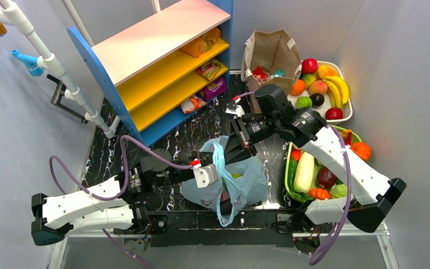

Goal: Place the food into the grocery bag and tie it

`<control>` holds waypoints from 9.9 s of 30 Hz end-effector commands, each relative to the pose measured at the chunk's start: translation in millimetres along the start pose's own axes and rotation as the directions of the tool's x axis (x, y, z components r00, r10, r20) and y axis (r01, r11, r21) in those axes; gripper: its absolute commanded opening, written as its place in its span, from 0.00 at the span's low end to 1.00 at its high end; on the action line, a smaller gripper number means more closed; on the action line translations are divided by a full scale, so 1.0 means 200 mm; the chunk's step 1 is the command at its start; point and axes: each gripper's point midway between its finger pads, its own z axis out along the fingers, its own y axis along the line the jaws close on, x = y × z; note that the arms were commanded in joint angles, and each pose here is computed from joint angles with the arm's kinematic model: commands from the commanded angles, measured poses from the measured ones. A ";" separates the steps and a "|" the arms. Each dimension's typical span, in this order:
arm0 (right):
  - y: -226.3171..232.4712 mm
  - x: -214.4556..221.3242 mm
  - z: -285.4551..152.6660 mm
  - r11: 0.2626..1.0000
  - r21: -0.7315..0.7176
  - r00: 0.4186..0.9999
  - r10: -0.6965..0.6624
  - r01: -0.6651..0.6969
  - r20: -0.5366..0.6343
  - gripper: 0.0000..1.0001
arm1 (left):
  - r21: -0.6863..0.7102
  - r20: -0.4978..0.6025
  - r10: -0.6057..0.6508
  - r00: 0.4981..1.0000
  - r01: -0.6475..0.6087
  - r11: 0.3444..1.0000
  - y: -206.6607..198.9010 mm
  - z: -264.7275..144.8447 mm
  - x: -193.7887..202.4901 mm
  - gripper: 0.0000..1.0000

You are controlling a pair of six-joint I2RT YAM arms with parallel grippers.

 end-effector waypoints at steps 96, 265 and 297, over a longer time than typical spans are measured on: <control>0.26 -0.15 0.07 0.390 0.116 0.250 -0.763 0.914 0.595 0.73 | -0.364 -0.029 -0.540 0.841 0.495 0.789 0.35 -0.15 -0.17 0.00; -0.33 -0.69 -0.51 0.715 0.690 0.341 -0.679 0.110 0.650 0.01 | -0.491 -0.578 -0.374 0.725 0.057 0.870 0.11 -0.09 0.45 0.02; -0.56 -0.81 -0.69 0.676 0.716 0.338 -0.643 -0.171 0.688 0.01 | -0.427 -0.458 -0.644 0.613 0.484 0.764 -0.14 -0.82 0.43 0.00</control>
